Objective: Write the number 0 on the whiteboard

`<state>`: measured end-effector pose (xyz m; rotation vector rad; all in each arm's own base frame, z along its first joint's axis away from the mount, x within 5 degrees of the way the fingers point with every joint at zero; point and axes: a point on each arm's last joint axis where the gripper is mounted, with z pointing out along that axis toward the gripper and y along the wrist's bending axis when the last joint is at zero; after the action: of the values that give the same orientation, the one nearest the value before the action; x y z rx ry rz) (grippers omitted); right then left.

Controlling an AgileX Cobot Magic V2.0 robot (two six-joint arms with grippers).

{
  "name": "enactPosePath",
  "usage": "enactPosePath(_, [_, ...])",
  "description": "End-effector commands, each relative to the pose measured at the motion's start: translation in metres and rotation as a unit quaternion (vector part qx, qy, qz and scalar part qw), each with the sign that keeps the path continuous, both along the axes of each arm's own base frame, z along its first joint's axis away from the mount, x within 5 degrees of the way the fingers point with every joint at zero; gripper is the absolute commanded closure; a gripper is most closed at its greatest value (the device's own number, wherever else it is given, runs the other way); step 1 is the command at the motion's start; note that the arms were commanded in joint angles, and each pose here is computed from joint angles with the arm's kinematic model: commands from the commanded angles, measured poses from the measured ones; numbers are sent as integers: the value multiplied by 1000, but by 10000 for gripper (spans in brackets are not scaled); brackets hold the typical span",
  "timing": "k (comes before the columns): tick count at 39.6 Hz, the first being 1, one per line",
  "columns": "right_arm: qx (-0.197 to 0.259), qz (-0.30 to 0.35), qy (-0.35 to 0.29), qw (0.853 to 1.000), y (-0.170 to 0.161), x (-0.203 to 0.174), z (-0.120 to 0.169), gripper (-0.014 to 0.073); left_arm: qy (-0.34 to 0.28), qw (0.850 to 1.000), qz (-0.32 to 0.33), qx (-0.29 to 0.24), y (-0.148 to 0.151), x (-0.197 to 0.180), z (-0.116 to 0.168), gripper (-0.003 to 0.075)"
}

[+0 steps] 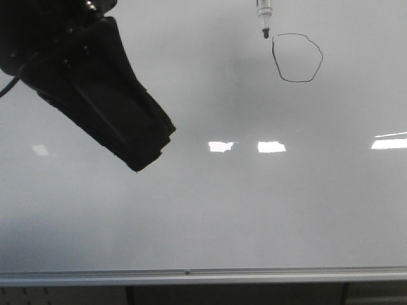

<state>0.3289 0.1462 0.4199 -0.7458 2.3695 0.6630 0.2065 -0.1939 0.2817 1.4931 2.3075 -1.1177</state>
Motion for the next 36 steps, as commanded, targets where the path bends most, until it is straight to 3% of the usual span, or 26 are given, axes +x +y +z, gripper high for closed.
enactPosePath(1, [34, 57, 24, 998, -2, -36, 10, 656, 2, 998, -12, -56, -4, -9, 24, 393])
enactPosePath(5, [46, 67, 47, 996, -4, -52, -11, 656, 7, 998, -8, -66, -5, -9, 26, 138])
enactPosePath(9, [65, 67, 63, 994, -6, -69, -29, 656, 2, 997, -11, -82, -7, -9, 28, 17])
enactPosePath(17, [164, 87, 85, 979, 0, -93, -56, 656, -6, 984, -21, -175, -15, -10, 41, 69])
enactPosePath(23, [244, 104, 76, 961, 5, -99, -59, 656, 0, 983, -22, -185, -16, -11, 43, 113])
enactPosePath(30, [268, 102, 63, 956, 6, -99, -56, 656, 1, 982, -24, -185, -16, -11, 43, 204])
enactPosePath(36, [268, 100, 61, 956, 6, -99, -56, 656, -1, 983, -26, -181, -15, -11, 43, 384])
